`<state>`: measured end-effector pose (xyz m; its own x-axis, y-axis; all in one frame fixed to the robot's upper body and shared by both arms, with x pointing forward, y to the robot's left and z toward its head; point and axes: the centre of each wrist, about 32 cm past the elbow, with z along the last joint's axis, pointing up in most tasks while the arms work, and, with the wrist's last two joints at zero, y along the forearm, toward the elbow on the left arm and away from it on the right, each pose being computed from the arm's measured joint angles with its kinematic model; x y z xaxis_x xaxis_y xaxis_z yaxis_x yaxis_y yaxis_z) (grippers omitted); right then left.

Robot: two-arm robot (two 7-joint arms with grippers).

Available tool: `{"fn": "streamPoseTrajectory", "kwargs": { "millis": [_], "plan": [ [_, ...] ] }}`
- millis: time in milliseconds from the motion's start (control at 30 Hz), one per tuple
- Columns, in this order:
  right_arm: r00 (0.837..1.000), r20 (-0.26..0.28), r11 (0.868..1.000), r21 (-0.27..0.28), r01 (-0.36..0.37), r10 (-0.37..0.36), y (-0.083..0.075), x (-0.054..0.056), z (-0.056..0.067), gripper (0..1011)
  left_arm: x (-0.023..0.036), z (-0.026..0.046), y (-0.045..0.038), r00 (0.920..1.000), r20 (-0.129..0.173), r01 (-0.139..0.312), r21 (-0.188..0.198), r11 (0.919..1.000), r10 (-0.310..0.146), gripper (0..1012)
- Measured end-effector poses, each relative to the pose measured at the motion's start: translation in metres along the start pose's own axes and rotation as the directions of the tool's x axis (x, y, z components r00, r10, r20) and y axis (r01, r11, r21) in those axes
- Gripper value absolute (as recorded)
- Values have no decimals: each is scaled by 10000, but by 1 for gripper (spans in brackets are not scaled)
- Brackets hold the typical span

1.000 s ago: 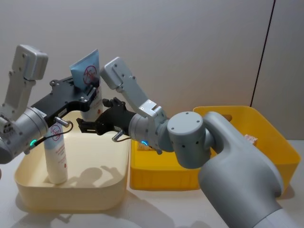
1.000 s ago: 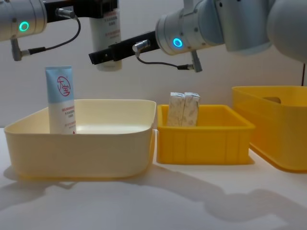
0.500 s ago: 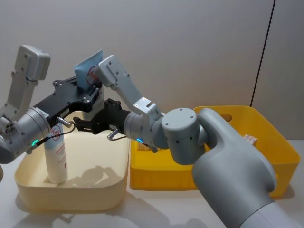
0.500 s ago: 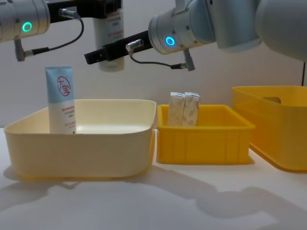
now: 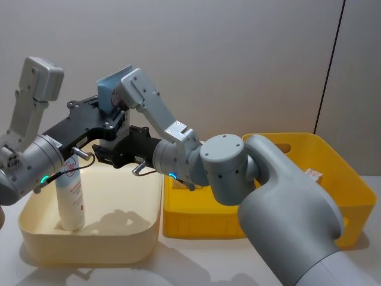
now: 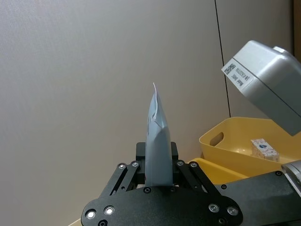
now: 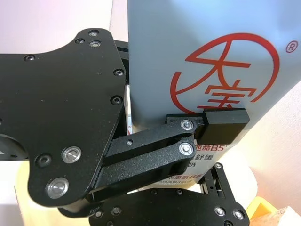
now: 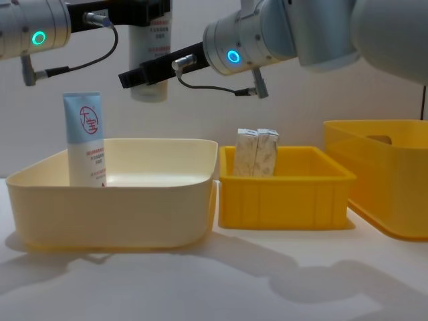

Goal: Bimanual collaborative sorting of washing and personal care products

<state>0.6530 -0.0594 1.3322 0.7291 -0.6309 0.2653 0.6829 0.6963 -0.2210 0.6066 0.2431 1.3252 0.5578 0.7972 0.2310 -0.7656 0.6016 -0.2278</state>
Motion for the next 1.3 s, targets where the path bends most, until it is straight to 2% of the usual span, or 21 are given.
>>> {"fn": "streamPoseTrajectory", "kwargs": {
  "millis": [733, 867, 900, 967, 1000, 1067, 1100, 1300],
  "plan": [
    [10000, -16, 10000, -18, -25, 25, 11, -1, 6, 661, -1, -1, -3, 10000, -3, 25, -7, 10000, -25, 261],
    [10000, -16, 10000, -21, -36, 36, 12, -3, 6, 660, -2, 0, -4, 10000, -3, 30, -12, 10000, -30, 328],
    [10000, -16, 10000, -20, -38, 38, 13, -4, 6, 660, -2, 0, -4, 10000, -3, 30, -12, 10000, -30, 383],
    [10000, -17, 10000, -19, -39, 39, 13, -4, 7, 660, -1, 0, -3, 10000, -3, 29, -13, 10000, -29, 415],
    [10000, -17, 10000, -21, -38, 38, 13, -3, 6, 660, -1, 0, -3, 10000, -3, 30, -12, 10000, -30, 481],
    [10000, -18, 10000, -20, -38, 38, 13, -3, 7, 660, -1, 0, -3, 10000, -3, 29, -12, 10000, -30, 524],
    [10000, -17, 10000, -20, -38, 38, 13, -3, 7, 660, -1, 0, -3, 10000, -2, 29, -11, 10000, -29, 581],
    [10000, 6, 10000, -47, 17, -17, 2, 12, 4, 660, -2, -1, -3, 10000, -3, 29, -11, 10000, -29, 752]
  ]
}}
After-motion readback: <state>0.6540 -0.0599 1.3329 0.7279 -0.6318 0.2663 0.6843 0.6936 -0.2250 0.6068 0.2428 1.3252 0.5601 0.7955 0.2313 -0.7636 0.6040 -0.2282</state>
